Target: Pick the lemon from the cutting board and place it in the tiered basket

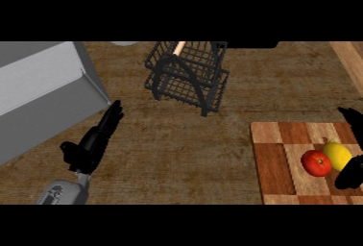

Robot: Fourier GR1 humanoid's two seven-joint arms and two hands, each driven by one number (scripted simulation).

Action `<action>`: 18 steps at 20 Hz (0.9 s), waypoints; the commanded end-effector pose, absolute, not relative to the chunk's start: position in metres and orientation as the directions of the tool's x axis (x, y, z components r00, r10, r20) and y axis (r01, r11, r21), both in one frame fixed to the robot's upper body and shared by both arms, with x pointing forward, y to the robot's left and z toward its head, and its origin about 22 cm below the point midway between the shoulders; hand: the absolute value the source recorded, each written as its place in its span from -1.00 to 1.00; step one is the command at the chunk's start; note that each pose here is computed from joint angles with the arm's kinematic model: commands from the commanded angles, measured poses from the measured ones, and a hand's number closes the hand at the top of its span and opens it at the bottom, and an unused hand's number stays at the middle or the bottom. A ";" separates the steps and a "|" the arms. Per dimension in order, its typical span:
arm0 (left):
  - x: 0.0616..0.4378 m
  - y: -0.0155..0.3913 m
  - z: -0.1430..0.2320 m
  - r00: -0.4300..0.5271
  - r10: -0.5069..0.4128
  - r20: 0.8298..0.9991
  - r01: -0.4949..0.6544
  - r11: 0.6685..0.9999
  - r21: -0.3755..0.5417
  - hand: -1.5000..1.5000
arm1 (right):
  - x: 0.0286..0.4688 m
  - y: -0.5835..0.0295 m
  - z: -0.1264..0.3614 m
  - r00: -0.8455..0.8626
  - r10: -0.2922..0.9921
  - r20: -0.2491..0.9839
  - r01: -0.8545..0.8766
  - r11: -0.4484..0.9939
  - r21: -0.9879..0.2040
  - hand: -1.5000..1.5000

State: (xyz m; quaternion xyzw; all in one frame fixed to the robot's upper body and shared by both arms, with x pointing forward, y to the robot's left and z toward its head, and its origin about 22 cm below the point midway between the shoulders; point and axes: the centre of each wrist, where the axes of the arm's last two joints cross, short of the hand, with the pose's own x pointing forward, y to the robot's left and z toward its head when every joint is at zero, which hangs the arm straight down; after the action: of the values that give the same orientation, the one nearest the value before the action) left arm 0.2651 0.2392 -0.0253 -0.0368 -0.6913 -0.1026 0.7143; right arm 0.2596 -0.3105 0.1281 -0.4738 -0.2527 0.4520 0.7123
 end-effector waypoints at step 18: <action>0.268 0.220 -0.009 0.021 -0.111 0.994 0.187 0.977 0.105 0.00 | 0.254 -0.358 0.051 0.548 0.830 -0.098 -0.447 0.192 -0.874 -1.00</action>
State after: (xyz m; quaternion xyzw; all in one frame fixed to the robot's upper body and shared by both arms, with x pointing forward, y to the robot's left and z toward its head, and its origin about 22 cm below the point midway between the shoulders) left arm 0.2646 0.2294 -0.0191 -0.0314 -0.6927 -0.1019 0.7133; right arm 0.2570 -0.3468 0.0550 -0.4740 -0.2125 0.4234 0.7423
